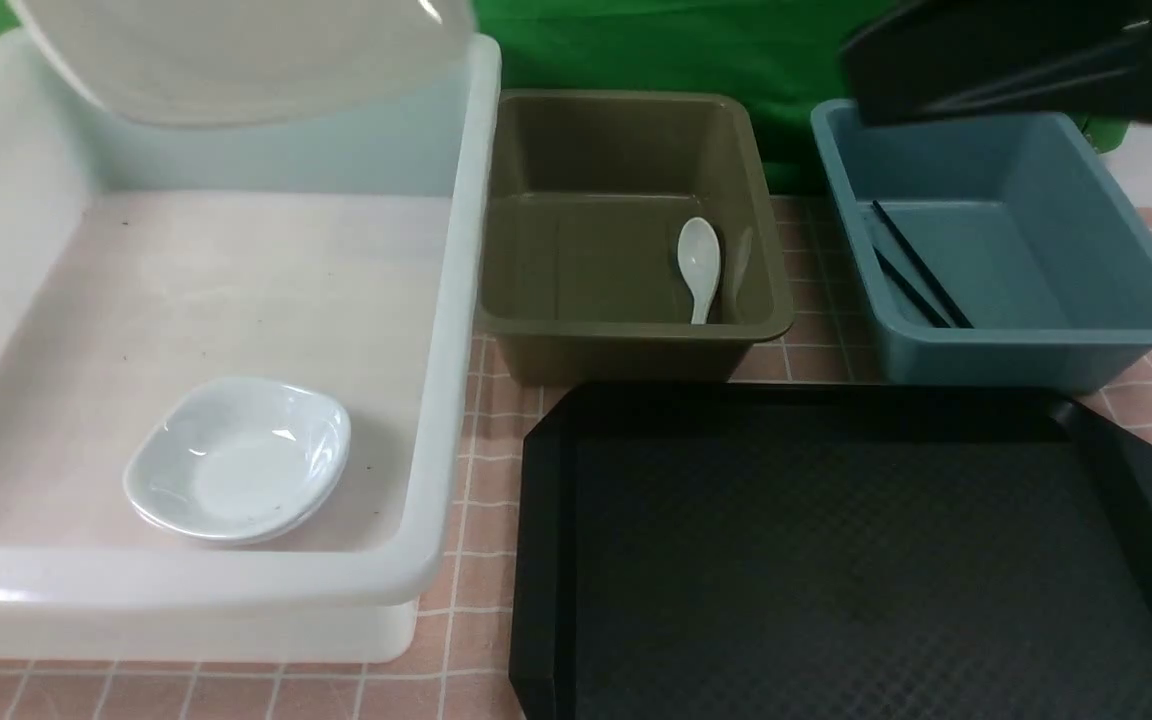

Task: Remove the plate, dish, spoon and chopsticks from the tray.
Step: Use the left arm to put the plate into the large storage box on the left

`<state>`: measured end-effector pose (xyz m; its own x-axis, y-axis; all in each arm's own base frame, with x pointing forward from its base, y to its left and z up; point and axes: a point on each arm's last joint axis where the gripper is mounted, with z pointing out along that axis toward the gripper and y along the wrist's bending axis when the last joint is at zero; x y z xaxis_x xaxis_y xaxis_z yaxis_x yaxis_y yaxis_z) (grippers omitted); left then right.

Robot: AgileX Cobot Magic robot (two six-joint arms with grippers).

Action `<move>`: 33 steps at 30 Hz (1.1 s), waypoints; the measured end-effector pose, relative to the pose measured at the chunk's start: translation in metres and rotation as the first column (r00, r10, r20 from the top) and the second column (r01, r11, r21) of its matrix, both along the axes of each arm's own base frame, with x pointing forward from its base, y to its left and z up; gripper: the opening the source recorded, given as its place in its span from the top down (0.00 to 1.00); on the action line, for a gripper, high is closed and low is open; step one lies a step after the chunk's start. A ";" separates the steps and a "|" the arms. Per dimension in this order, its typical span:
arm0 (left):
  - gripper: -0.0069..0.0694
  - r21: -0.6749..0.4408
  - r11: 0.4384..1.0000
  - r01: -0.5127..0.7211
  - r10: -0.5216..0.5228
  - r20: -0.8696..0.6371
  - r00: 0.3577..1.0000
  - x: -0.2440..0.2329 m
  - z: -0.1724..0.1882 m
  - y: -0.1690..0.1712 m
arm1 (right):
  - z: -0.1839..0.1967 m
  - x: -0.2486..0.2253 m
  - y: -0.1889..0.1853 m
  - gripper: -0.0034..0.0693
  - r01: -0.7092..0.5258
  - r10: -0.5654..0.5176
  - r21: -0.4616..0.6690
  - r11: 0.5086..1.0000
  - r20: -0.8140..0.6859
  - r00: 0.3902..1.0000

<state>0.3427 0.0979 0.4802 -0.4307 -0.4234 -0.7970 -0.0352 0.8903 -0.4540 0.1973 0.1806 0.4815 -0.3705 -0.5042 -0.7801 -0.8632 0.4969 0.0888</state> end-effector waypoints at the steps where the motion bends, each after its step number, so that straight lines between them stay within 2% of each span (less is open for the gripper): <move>1: 0.90 -0.027 0.999 -0.040 0.040 -0.011 0.999 0.001 -0.011 0.012 | -0.002 0.002 0.007 0.91 -0.001 0.001 -0.018 1.000 -0.001 1.000; 4: 0.89 -0.079 0.986 -0.147 0.143 -0.050 0.988 0.006 -0.047 0.037 | -0.004 0.007 0.023 0.91 -0.003 0.003 -0.034 0.999 -0.012 1.000; 5: 0.89 -0.082 0.985 -0.152 0.148 -0.054 0.987 0.007 -0.050 0.038 | -0.004 0.006 0.023 0.91 -0.003 0.003 -0.031 1.000 -0.012 1.000; 7: 0.89 -0.122 0.968 -0.221 0.211 -0.096 0.973 0.012 -0.087 0.045 | -0.003 0.012 0.031 0.91 0.008 -0.008 -0.020 1.000 -0.019 1.000; 8: 0.89 -0.129 0.964 -0.232 0.220 -0.102 0.970 0.012 -0.093 0.046 | -0.004 0.013 0.032 0.91 0.009 -0.010 -0.021 1.000 -0.021 1.000; 9: 0.89 -0.174 0.944 -0.281 0.263 -0.123 0.957 0.014 -0.116 0.047 | -0.004 0.016 0.035 0.91 0.021 -0.021 -0.018 1.000 -0.027 0.999; 11: 0.89 -0.208 0.925 -0.319 0.296 -0.132 0.946 0.015 -0.131 0.047 | -0.006 0.019 0.036 0.91 0.024 -0.025 -0.021 1.000 -0.032 0.999; 13: 0.89 -0.268 0.873 -0.407 0.382 -0.142 0.913 0.015 -0.159 0.046 | -0.009 0.022 0.039 0.91 0.033 -0.034 -0.027 0.999 -0.044 0.998; 18: 0.89 -0.253 0.832 -0.493 0.472 -0.143 0.870 0.020 -0.191 0.036 | -0.009 0.023 0.038 0.91 0.040 -0.041 -0.035 0.999 -0.037 0.998; 27: 0.89 -0.225 0.845 -0.485 0.444 -0.208 0.871 0.043 -0.231 0.013 | -0.010 0.026 0.039 0.91 0.057 -0.058 -0.038 0.998 -0.029 0.998; 30: 0.89 -0.218 0.847 -0.484 0.434 -0.240 0.868 0.046 -0.242 0.013 | -0.008 0.032 0.037 0.91 0.127 -0.127 -0.018 0.992 -0.007 0.992; 33: 0.89 -0.197 0.856 -0.477 0.427 -0.250 0.869 0.047 -0.247 0.013 | -0.006 0.044 0.037 0.91 0.248 -0.249 0.032 0.968 0.027 0.968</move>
<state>0.3899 0.1110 0.2331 -0.2758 -0.7777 -0.5649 -0.5146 0.6158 -0.5966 0.2411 0.2172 0.4753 -0.4570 -0.3770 -0.8056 -0.7153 0.6941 0.0810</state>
